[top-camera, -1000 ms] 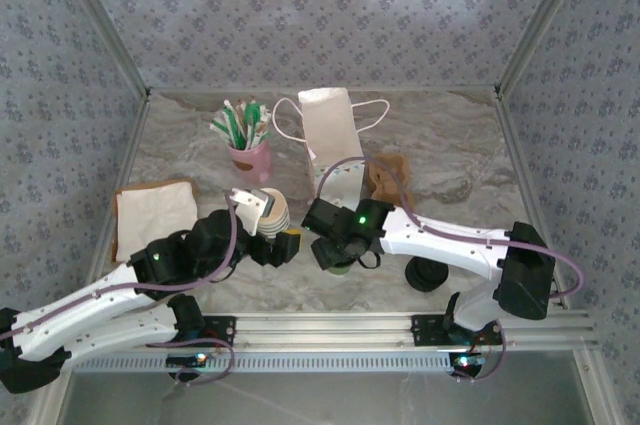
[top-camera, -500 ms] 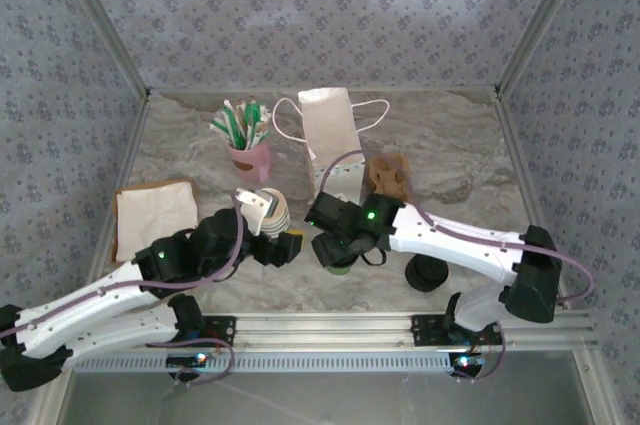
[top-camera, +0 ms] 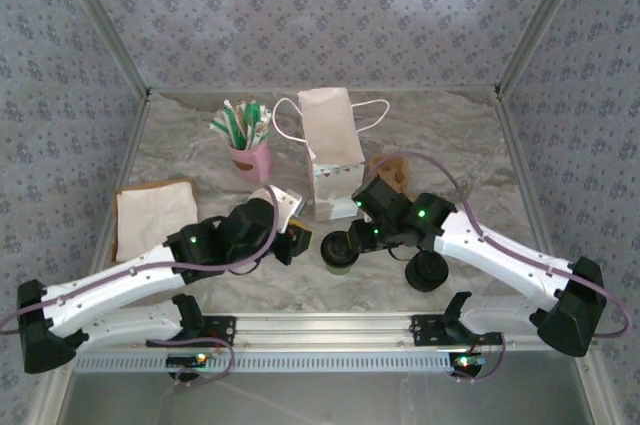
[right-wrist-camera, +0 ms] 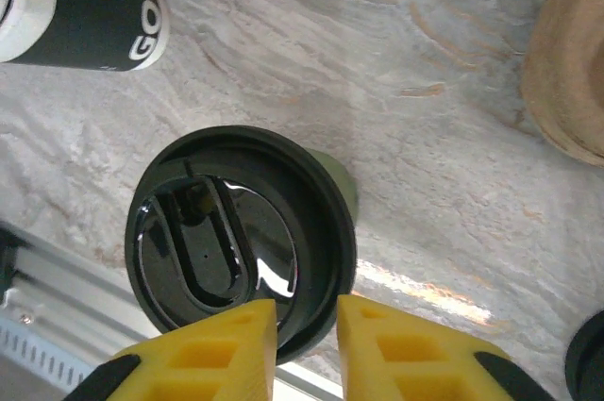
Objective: Pack the takeout coffee
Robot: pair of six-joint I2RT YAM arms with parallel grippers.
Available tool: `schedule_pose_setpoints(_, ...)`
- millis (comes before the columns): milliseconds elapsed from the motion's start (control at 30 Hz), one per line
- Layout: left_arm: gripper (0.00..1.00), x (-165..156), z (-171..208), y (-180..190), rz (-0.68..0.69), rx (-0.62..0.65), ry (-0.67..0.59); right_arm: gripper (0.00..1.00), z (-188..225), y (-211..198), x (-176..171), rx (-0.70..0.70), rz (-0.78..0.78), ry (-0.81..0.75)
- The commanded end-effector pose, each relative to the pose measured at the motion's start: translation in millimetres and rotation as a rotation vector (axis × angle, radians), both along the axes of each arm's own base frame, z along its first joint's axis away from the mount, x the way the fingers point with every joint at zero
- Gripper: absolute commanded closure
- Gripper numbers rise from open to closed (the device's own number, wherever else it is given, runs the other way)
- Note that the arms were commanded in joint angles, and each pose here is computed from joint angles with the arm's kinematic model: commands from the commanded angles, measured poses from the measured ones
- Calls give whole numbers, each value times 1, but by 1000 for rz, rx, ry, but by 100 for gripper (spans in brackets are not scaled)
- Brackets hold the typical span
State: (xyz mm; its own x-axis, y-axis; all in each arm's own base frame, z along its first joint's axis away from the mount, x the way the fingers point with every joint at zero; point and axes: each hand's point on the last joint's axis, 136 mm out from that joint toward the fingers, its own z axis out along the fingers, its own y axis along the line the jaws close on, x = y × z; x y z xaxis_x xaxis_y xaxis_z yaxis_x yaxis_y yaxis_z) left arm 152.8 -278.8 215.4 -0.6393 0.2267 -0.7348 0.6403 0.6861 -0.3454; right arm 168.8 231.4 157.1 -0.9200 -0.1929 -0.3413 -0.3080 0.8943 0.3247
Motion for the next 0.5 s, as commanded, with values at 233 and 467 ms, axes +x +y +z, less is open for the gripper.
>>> schedule_pose_setpoints(233,89,-11,-4,-43,-80,-53,61,95,1,15,-2,117,21,56)
schedule_pose_setpoints(467,94,-10,-22,-59,-102,-29,100,97,-10,10,-2,87,11,72)
